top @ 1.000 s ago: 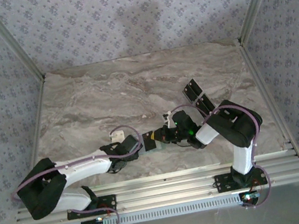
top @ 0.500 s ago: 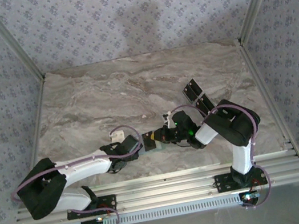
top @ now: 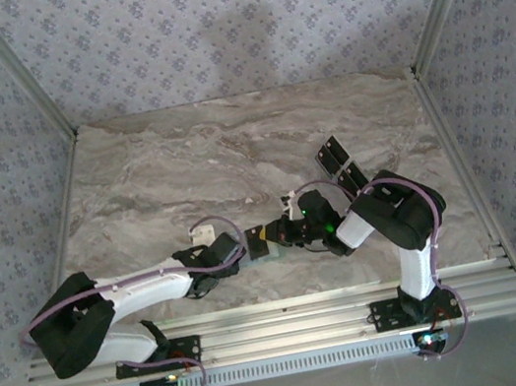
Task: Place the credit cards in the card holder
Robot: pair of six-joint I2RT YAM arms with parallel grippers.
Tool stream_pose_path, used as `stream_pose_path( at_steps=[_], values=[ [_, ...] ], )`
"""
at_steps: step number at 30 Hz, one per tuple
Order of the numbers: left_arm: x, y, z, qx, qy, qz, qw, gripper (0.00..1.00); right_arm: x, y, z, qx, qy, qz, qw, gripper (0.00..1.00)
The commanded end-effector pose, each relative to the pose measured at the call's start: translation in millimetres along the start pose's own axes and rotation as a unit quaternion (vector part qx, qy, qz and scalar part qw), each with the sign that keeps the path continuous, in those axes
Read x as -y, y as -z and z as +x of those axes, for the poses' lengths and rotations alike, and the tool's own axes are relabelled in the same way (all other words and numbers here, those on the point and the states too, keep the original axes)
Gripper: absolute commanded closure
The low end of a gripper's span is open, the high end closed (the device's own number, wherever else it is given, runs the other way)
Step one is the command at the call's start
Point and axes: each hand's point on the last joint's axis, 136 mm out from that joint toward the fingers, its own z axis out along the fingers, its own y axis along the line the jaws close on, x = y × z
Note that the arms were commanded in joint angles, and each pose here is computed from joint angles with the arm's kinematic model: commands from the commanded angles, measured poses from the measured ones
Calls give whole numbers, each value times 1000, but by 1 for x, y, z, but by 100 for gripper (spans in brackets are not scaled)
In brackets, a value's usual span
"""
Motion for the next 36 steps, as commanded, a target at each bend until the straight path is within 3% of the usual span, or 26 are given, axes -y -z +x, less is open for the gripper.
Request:
stream_pose_path(
  at_steps=[1,20,24,27,29,32,36],
  values=[
    [-12,-5,17,-27,-15,-18,999,0,27,-3,12,-15,-25,44,999,100],
    [-13,-3,17,-27,-13,-15,999,0,21,-15,22,-35,-19,50,998,100],
    [-10,3,10,-20,-10,-7,1000,0,13,-7,17,-30,-7,57,998,82],
    [-9,12,0,-8,-4,0,1000,0,7,1,14,-32,15,79,996,61],
    [-9,18,-7,1,2,5,1000,0,5,6,12,-34,27,98,994,52],
    [-11,25,-15,9,12,10,1000,0,1,11,10,-43,42,121,991,45],
    [-18,25,-18,8,21,6,1000,0,-6,17,5,-51,61,149,986,43]
  ],
)
